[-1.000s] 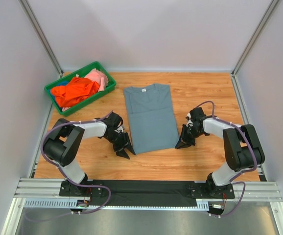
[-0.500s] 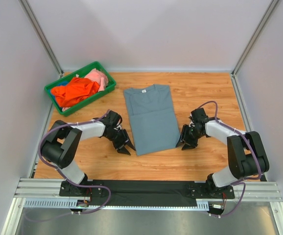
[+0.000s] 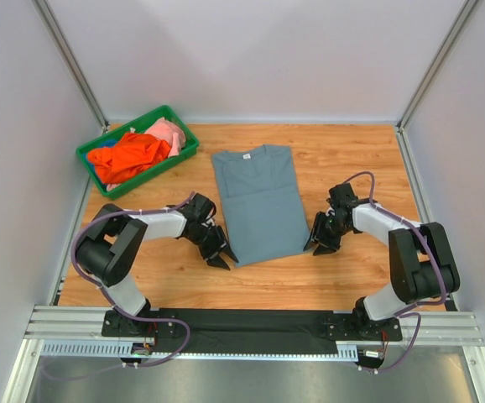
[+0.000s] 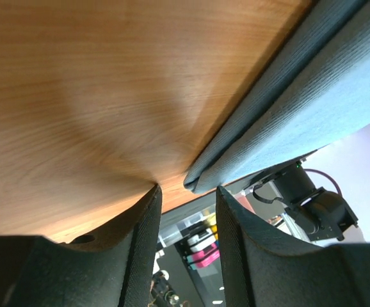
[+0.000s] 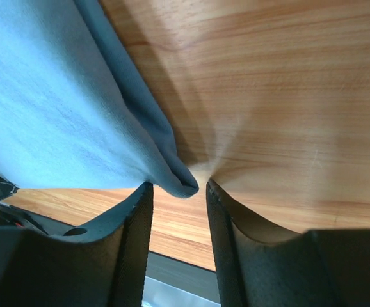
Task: Fold and stack the t-shirts
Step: Fold the tshirt
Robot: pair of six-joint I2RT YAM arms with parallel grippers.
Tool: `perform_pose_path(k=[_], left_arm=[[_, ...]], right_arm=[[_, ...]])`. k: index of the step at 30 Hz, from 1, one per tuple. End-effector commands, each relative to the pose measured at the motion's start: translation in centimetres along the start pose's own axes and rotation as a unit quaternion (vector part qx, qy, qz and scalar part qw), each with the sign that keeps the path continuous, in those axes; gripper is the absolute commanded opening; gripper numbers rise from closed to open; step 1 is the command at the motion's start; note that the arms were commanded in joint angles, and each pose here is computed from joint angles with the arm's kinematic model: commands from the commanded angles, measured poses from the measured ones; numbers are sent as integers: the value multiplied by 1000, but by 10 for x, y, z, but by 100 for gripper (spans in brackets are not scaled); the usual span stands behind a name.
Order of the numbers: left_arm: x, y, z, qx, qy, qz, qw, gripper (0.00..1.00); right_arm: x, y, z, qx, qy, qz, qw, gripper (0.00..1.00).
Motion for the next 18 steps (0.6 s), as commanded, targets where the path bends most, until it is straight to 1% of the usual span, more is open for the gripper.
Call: perform_pose_path(k=[1, 5, 6, 7, 8, 9, 10, 11, 12, 13, 15, 16, 18], left_arm=[[-4, 8, 6, -11, 12, 0, 1000, 46], [-7, 12, 12, -10, 13, 6, 1000, 44], [-9, 14, 11, -13, 13, 12, 1000, 39], [-7, 14, 12, -10, 18, 11, 1000, 33], [-6, 14, 12, -9, 20, 9, 1000, 28], [-8, 15, 11, -11, 21, 13, 1000, 18], [-8, 13, 8, -10, 25, 15, 1000, 14], [-8, 13, 7, -10, 28, 18, 999, 10], [-6, 12, 3, -8, 43, 16, 999, 3], [-6, 11, -1, -8, 47, 30, 998, 0], [-9, 13, -9, -14, 61, 43, 997, 0], [-4, 8, -13, -5, 76, 41, 996, 0], [-2, 4, -23, -5, 91, 52, 994, 0]], right_arm=[[-7, 24, 8, -37, -13, -6, 999, 39], [-8, 28, 11, -37, -11, -13, 999, 32], [-7, 29, 11, -37, -9, -14, 999, 29], [-6, 28, 12, -35, -7, -15, 999, 22], [-6, 27, 11, -34, -5, -17, 999, 18], [-6, 26, 11, -32, -3, -17, 999, 13], [-4, 24, 9, -31, 4, -20, 999, 5], [-3, 23, 8, -30, 5, -21, 999, 1], [-4, 22, 6, -28, 6, -19, 999, 0], [-4, 18, 2, -27, 8, -16, 999, 0], [-7, 12, 1, -21, 6, -10, 1000, 0], [-8, 7, -3, -19, 8, -10, 1000, 0], [-12, 1, -6, -17, 4, -4, 1000, 0]])
Point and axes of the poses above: each gripper's point midway between its finger pads, its own z axis out along the fingers, its own x axis along the line the jaws close on, y = z × x, the point moved 1 cm from there along -z, back along the fingers, and after that the axes turned 14 degrees about z, right-handed, at the moved point
